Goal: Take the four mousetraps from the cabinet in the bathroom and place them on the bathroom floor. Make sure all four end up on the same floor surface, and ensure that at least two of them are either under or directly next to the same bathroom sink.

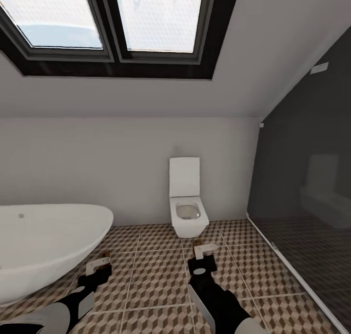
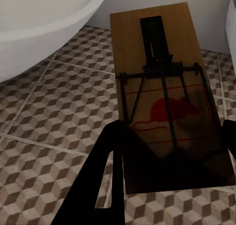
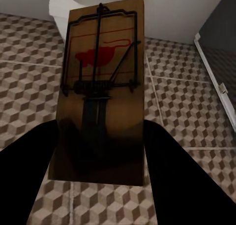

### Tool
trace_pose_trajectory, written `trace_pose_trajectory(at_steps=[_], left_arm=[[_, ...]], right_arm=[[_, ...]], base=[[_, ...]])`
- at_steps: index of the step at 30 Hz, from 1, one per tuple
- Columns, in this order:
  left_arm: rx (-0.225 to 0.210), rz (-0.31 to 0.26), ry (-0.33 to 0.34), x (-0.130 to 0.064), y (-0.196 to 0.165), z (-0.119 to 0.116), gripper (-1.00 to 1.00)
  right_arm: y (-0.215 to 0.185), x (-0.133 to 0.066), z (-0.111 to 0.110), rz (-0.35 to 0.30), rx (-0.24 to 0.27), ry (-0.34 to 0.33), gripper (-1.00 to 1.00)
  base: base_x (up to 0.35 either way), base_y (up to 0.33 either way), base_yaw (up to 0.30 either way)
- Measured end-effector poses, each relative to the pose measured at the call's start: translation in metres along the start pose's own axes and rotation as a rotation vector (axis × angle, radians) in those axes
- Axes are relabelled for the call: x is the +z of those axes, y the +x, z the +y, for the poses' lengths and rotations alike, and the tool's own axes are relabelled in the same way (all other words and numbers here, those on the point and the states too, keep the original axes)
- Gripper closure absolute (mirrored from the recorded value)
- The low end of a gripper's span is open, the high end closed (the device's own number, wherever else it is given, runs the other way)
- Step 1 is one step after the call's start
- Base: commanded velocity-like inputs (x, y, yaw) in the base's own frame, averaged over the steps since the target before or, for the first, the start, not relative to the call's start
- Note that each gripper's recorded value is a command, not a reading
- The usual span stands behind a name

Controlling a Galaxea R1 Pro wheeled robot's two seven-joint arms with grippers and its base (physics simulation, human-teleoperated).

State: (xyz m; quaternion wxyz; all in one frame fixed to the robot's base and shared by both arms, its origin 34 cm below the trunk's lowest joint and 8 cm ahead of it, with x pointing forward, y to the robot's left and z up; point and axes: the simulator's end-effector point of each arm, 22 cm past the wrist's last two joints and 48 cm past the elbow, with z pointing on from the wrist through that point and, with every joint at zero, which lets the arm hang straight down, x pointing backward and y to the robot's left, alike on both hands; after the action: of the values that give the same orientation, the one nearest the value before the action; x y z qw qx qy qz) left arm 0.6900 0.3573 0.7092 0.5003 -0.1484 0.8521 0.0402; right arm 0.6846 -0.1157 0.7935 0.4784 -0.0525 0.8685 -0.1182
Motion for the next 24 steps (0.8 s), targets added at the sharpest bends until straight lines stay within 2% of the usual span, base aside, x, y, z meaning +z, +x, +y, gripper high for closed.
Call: trace_pose_trajectory(at_steps=[7, 24], left_arm=[[0.0, 0.0, 0.0, -0.0001, 0.0001, 0.0002, 1.0], [-0.002, 0.001, -0.005, 0.0, 0.0003, 0.002, 1.0]], right_arm=[[0.0, -0.0004, 0.0023, 0.001, -0.001, -0.007, 1.0], [-0.0002, -0.0003, 0.0008, 0.001, 0.001, 0.0, 1.0]], base=[[0.0, 0.0, 0.221], [0.0, 0.0, 0.295]])
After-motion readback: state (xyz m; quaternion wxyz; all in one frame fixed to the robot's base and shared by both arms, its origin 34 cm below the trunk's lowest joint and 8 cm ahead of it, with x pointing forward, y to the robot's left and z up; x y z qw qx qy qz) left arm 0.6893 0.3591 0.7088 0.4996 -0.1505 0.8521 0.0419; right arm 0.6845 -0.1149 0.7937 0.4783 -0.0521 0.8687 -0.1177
